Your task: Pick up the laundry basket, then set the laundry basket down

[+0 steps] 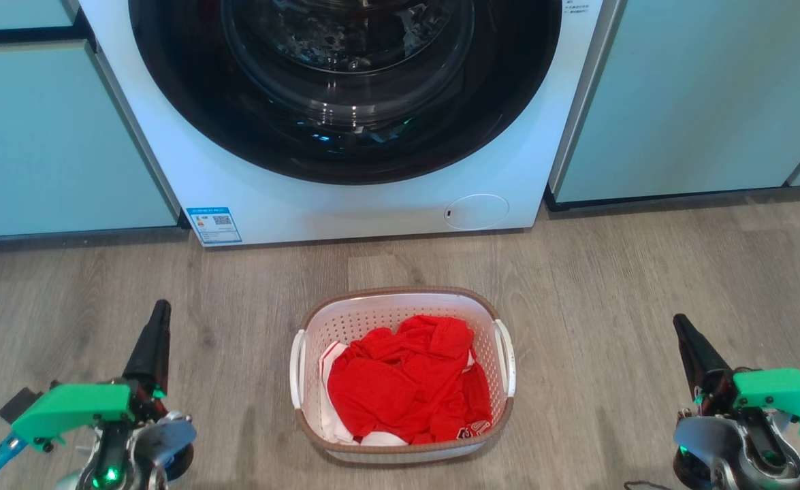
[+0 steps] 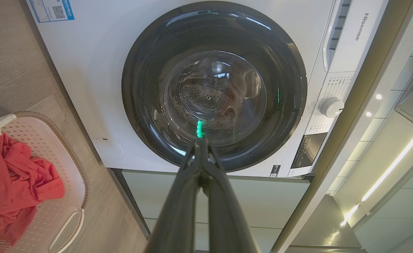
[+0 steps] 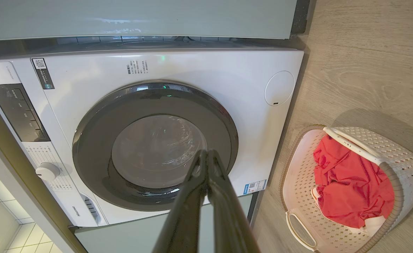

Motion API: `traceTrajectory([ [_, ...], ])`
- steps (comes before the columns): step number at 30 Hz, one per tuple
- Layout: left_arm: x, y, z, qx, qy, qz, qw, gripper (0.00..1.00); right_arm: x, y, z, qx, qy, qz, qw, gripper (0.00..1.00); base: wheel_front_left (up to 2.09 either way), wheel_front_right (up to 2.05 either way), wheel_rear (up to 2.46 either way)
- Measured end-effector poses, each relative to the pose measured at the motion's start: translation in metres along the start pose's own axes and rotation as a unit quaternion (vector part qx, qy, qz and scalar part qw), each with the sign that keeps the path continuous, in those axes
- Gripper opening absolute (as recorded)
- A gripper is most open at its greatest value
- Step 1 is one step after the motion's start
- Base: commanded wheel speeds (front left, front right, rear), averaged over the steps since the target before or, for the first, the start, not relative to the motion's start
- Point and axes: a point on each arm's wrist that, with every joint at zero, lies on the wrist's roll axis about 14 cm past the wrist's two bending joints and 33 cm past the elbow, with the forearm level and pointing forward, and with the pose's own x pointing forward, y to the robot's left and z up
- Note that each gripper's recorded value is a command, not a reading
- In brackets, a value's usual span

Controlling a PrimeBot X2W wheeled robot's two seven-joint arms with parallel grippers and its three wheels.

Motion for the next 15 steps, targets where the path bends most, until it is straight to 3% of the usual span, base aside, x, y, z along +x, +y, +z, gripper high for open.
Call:
traceTrajectory([
  [15,0.0,0.0,0.0,0.0,0.0,0.0,1.0,0.0,0.0,0.0,0.0,0.0,0.0,0.0,1.0,0.0,0.0,0.0,0.0],
])
